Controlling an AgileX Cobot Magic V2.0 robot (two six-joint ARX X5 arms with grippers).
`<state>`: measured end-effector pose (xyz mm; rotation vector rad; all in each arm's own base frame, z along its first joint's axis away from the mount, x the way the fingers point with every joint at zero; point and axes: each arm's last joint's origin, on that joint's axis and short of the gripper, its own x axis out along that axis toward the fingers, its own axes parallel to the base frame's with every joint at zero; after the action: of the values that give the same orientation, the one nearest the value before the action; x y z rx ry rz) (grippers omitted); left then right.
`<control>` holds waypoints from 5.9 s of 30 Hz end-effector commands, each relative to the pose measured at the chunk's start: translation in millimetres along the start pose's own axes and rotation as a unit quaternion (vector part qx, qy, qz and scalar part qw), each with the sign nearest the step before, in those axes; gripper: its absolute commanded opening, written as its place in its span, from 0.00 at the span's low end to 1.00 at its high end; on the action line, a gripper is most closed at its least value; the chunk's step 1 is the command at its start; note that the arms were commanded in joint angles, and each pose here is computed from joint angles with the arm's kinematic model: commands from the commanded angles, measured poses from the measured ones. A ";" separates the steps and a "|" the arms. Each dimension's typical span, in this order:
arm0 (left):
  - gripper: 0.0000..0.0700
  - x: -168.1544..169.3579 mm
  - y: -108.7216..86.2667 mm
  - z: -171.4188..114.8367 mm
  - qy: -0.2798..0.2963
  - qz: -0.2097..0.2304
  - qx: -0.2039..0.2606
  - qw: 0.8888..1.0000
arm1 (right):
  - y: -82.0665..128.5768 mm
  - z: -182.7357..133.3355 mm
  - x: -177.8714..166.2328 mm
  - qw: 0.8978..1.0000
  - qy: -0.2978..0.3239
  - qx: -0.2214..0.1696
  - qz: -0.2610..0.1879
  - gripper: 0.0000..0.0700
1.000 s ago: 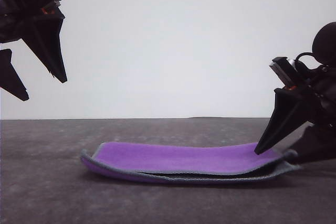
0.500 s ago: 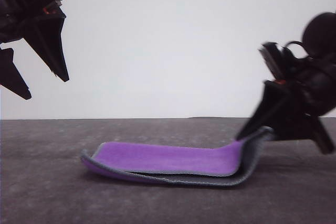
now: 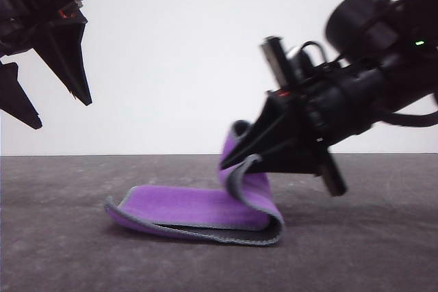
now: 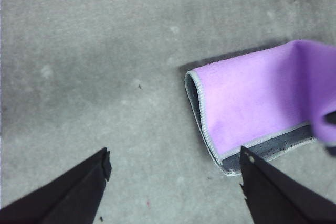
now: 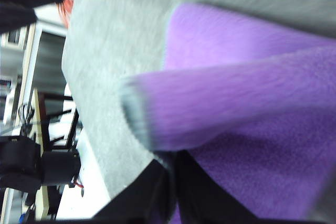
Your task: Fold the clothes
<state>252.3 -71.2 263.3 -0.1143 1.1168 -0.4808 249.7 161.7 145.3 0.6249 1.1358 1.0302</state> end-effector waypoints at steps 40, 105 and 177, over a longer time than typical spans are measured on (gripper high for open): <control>0.68 -10.3 8.4 -4.6 0.025 0.011 0.005 1.000 | 36.8 38.9 15.8 0.993 -0.007 -0.116 -0.019 0.60; 0.02 -53.1 38.2 -16.5 -0.068 0.059 -0.015 0.996 | 55.2 12.0 -144.0 0.885 -0.086 -0.139 -0.435 0.00; 0.02 5.5 46.4 -199.8 -0.436 0.164 0.026 0.885 | 62.5 8.9 -155.7 0.862 -0.156 -0.169 -0.451 0.00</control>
<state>91.7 -2.7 159.7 -0.0682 0.2032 -0.1163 227.9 50.5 262.0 -0.0534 0.8227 0.2800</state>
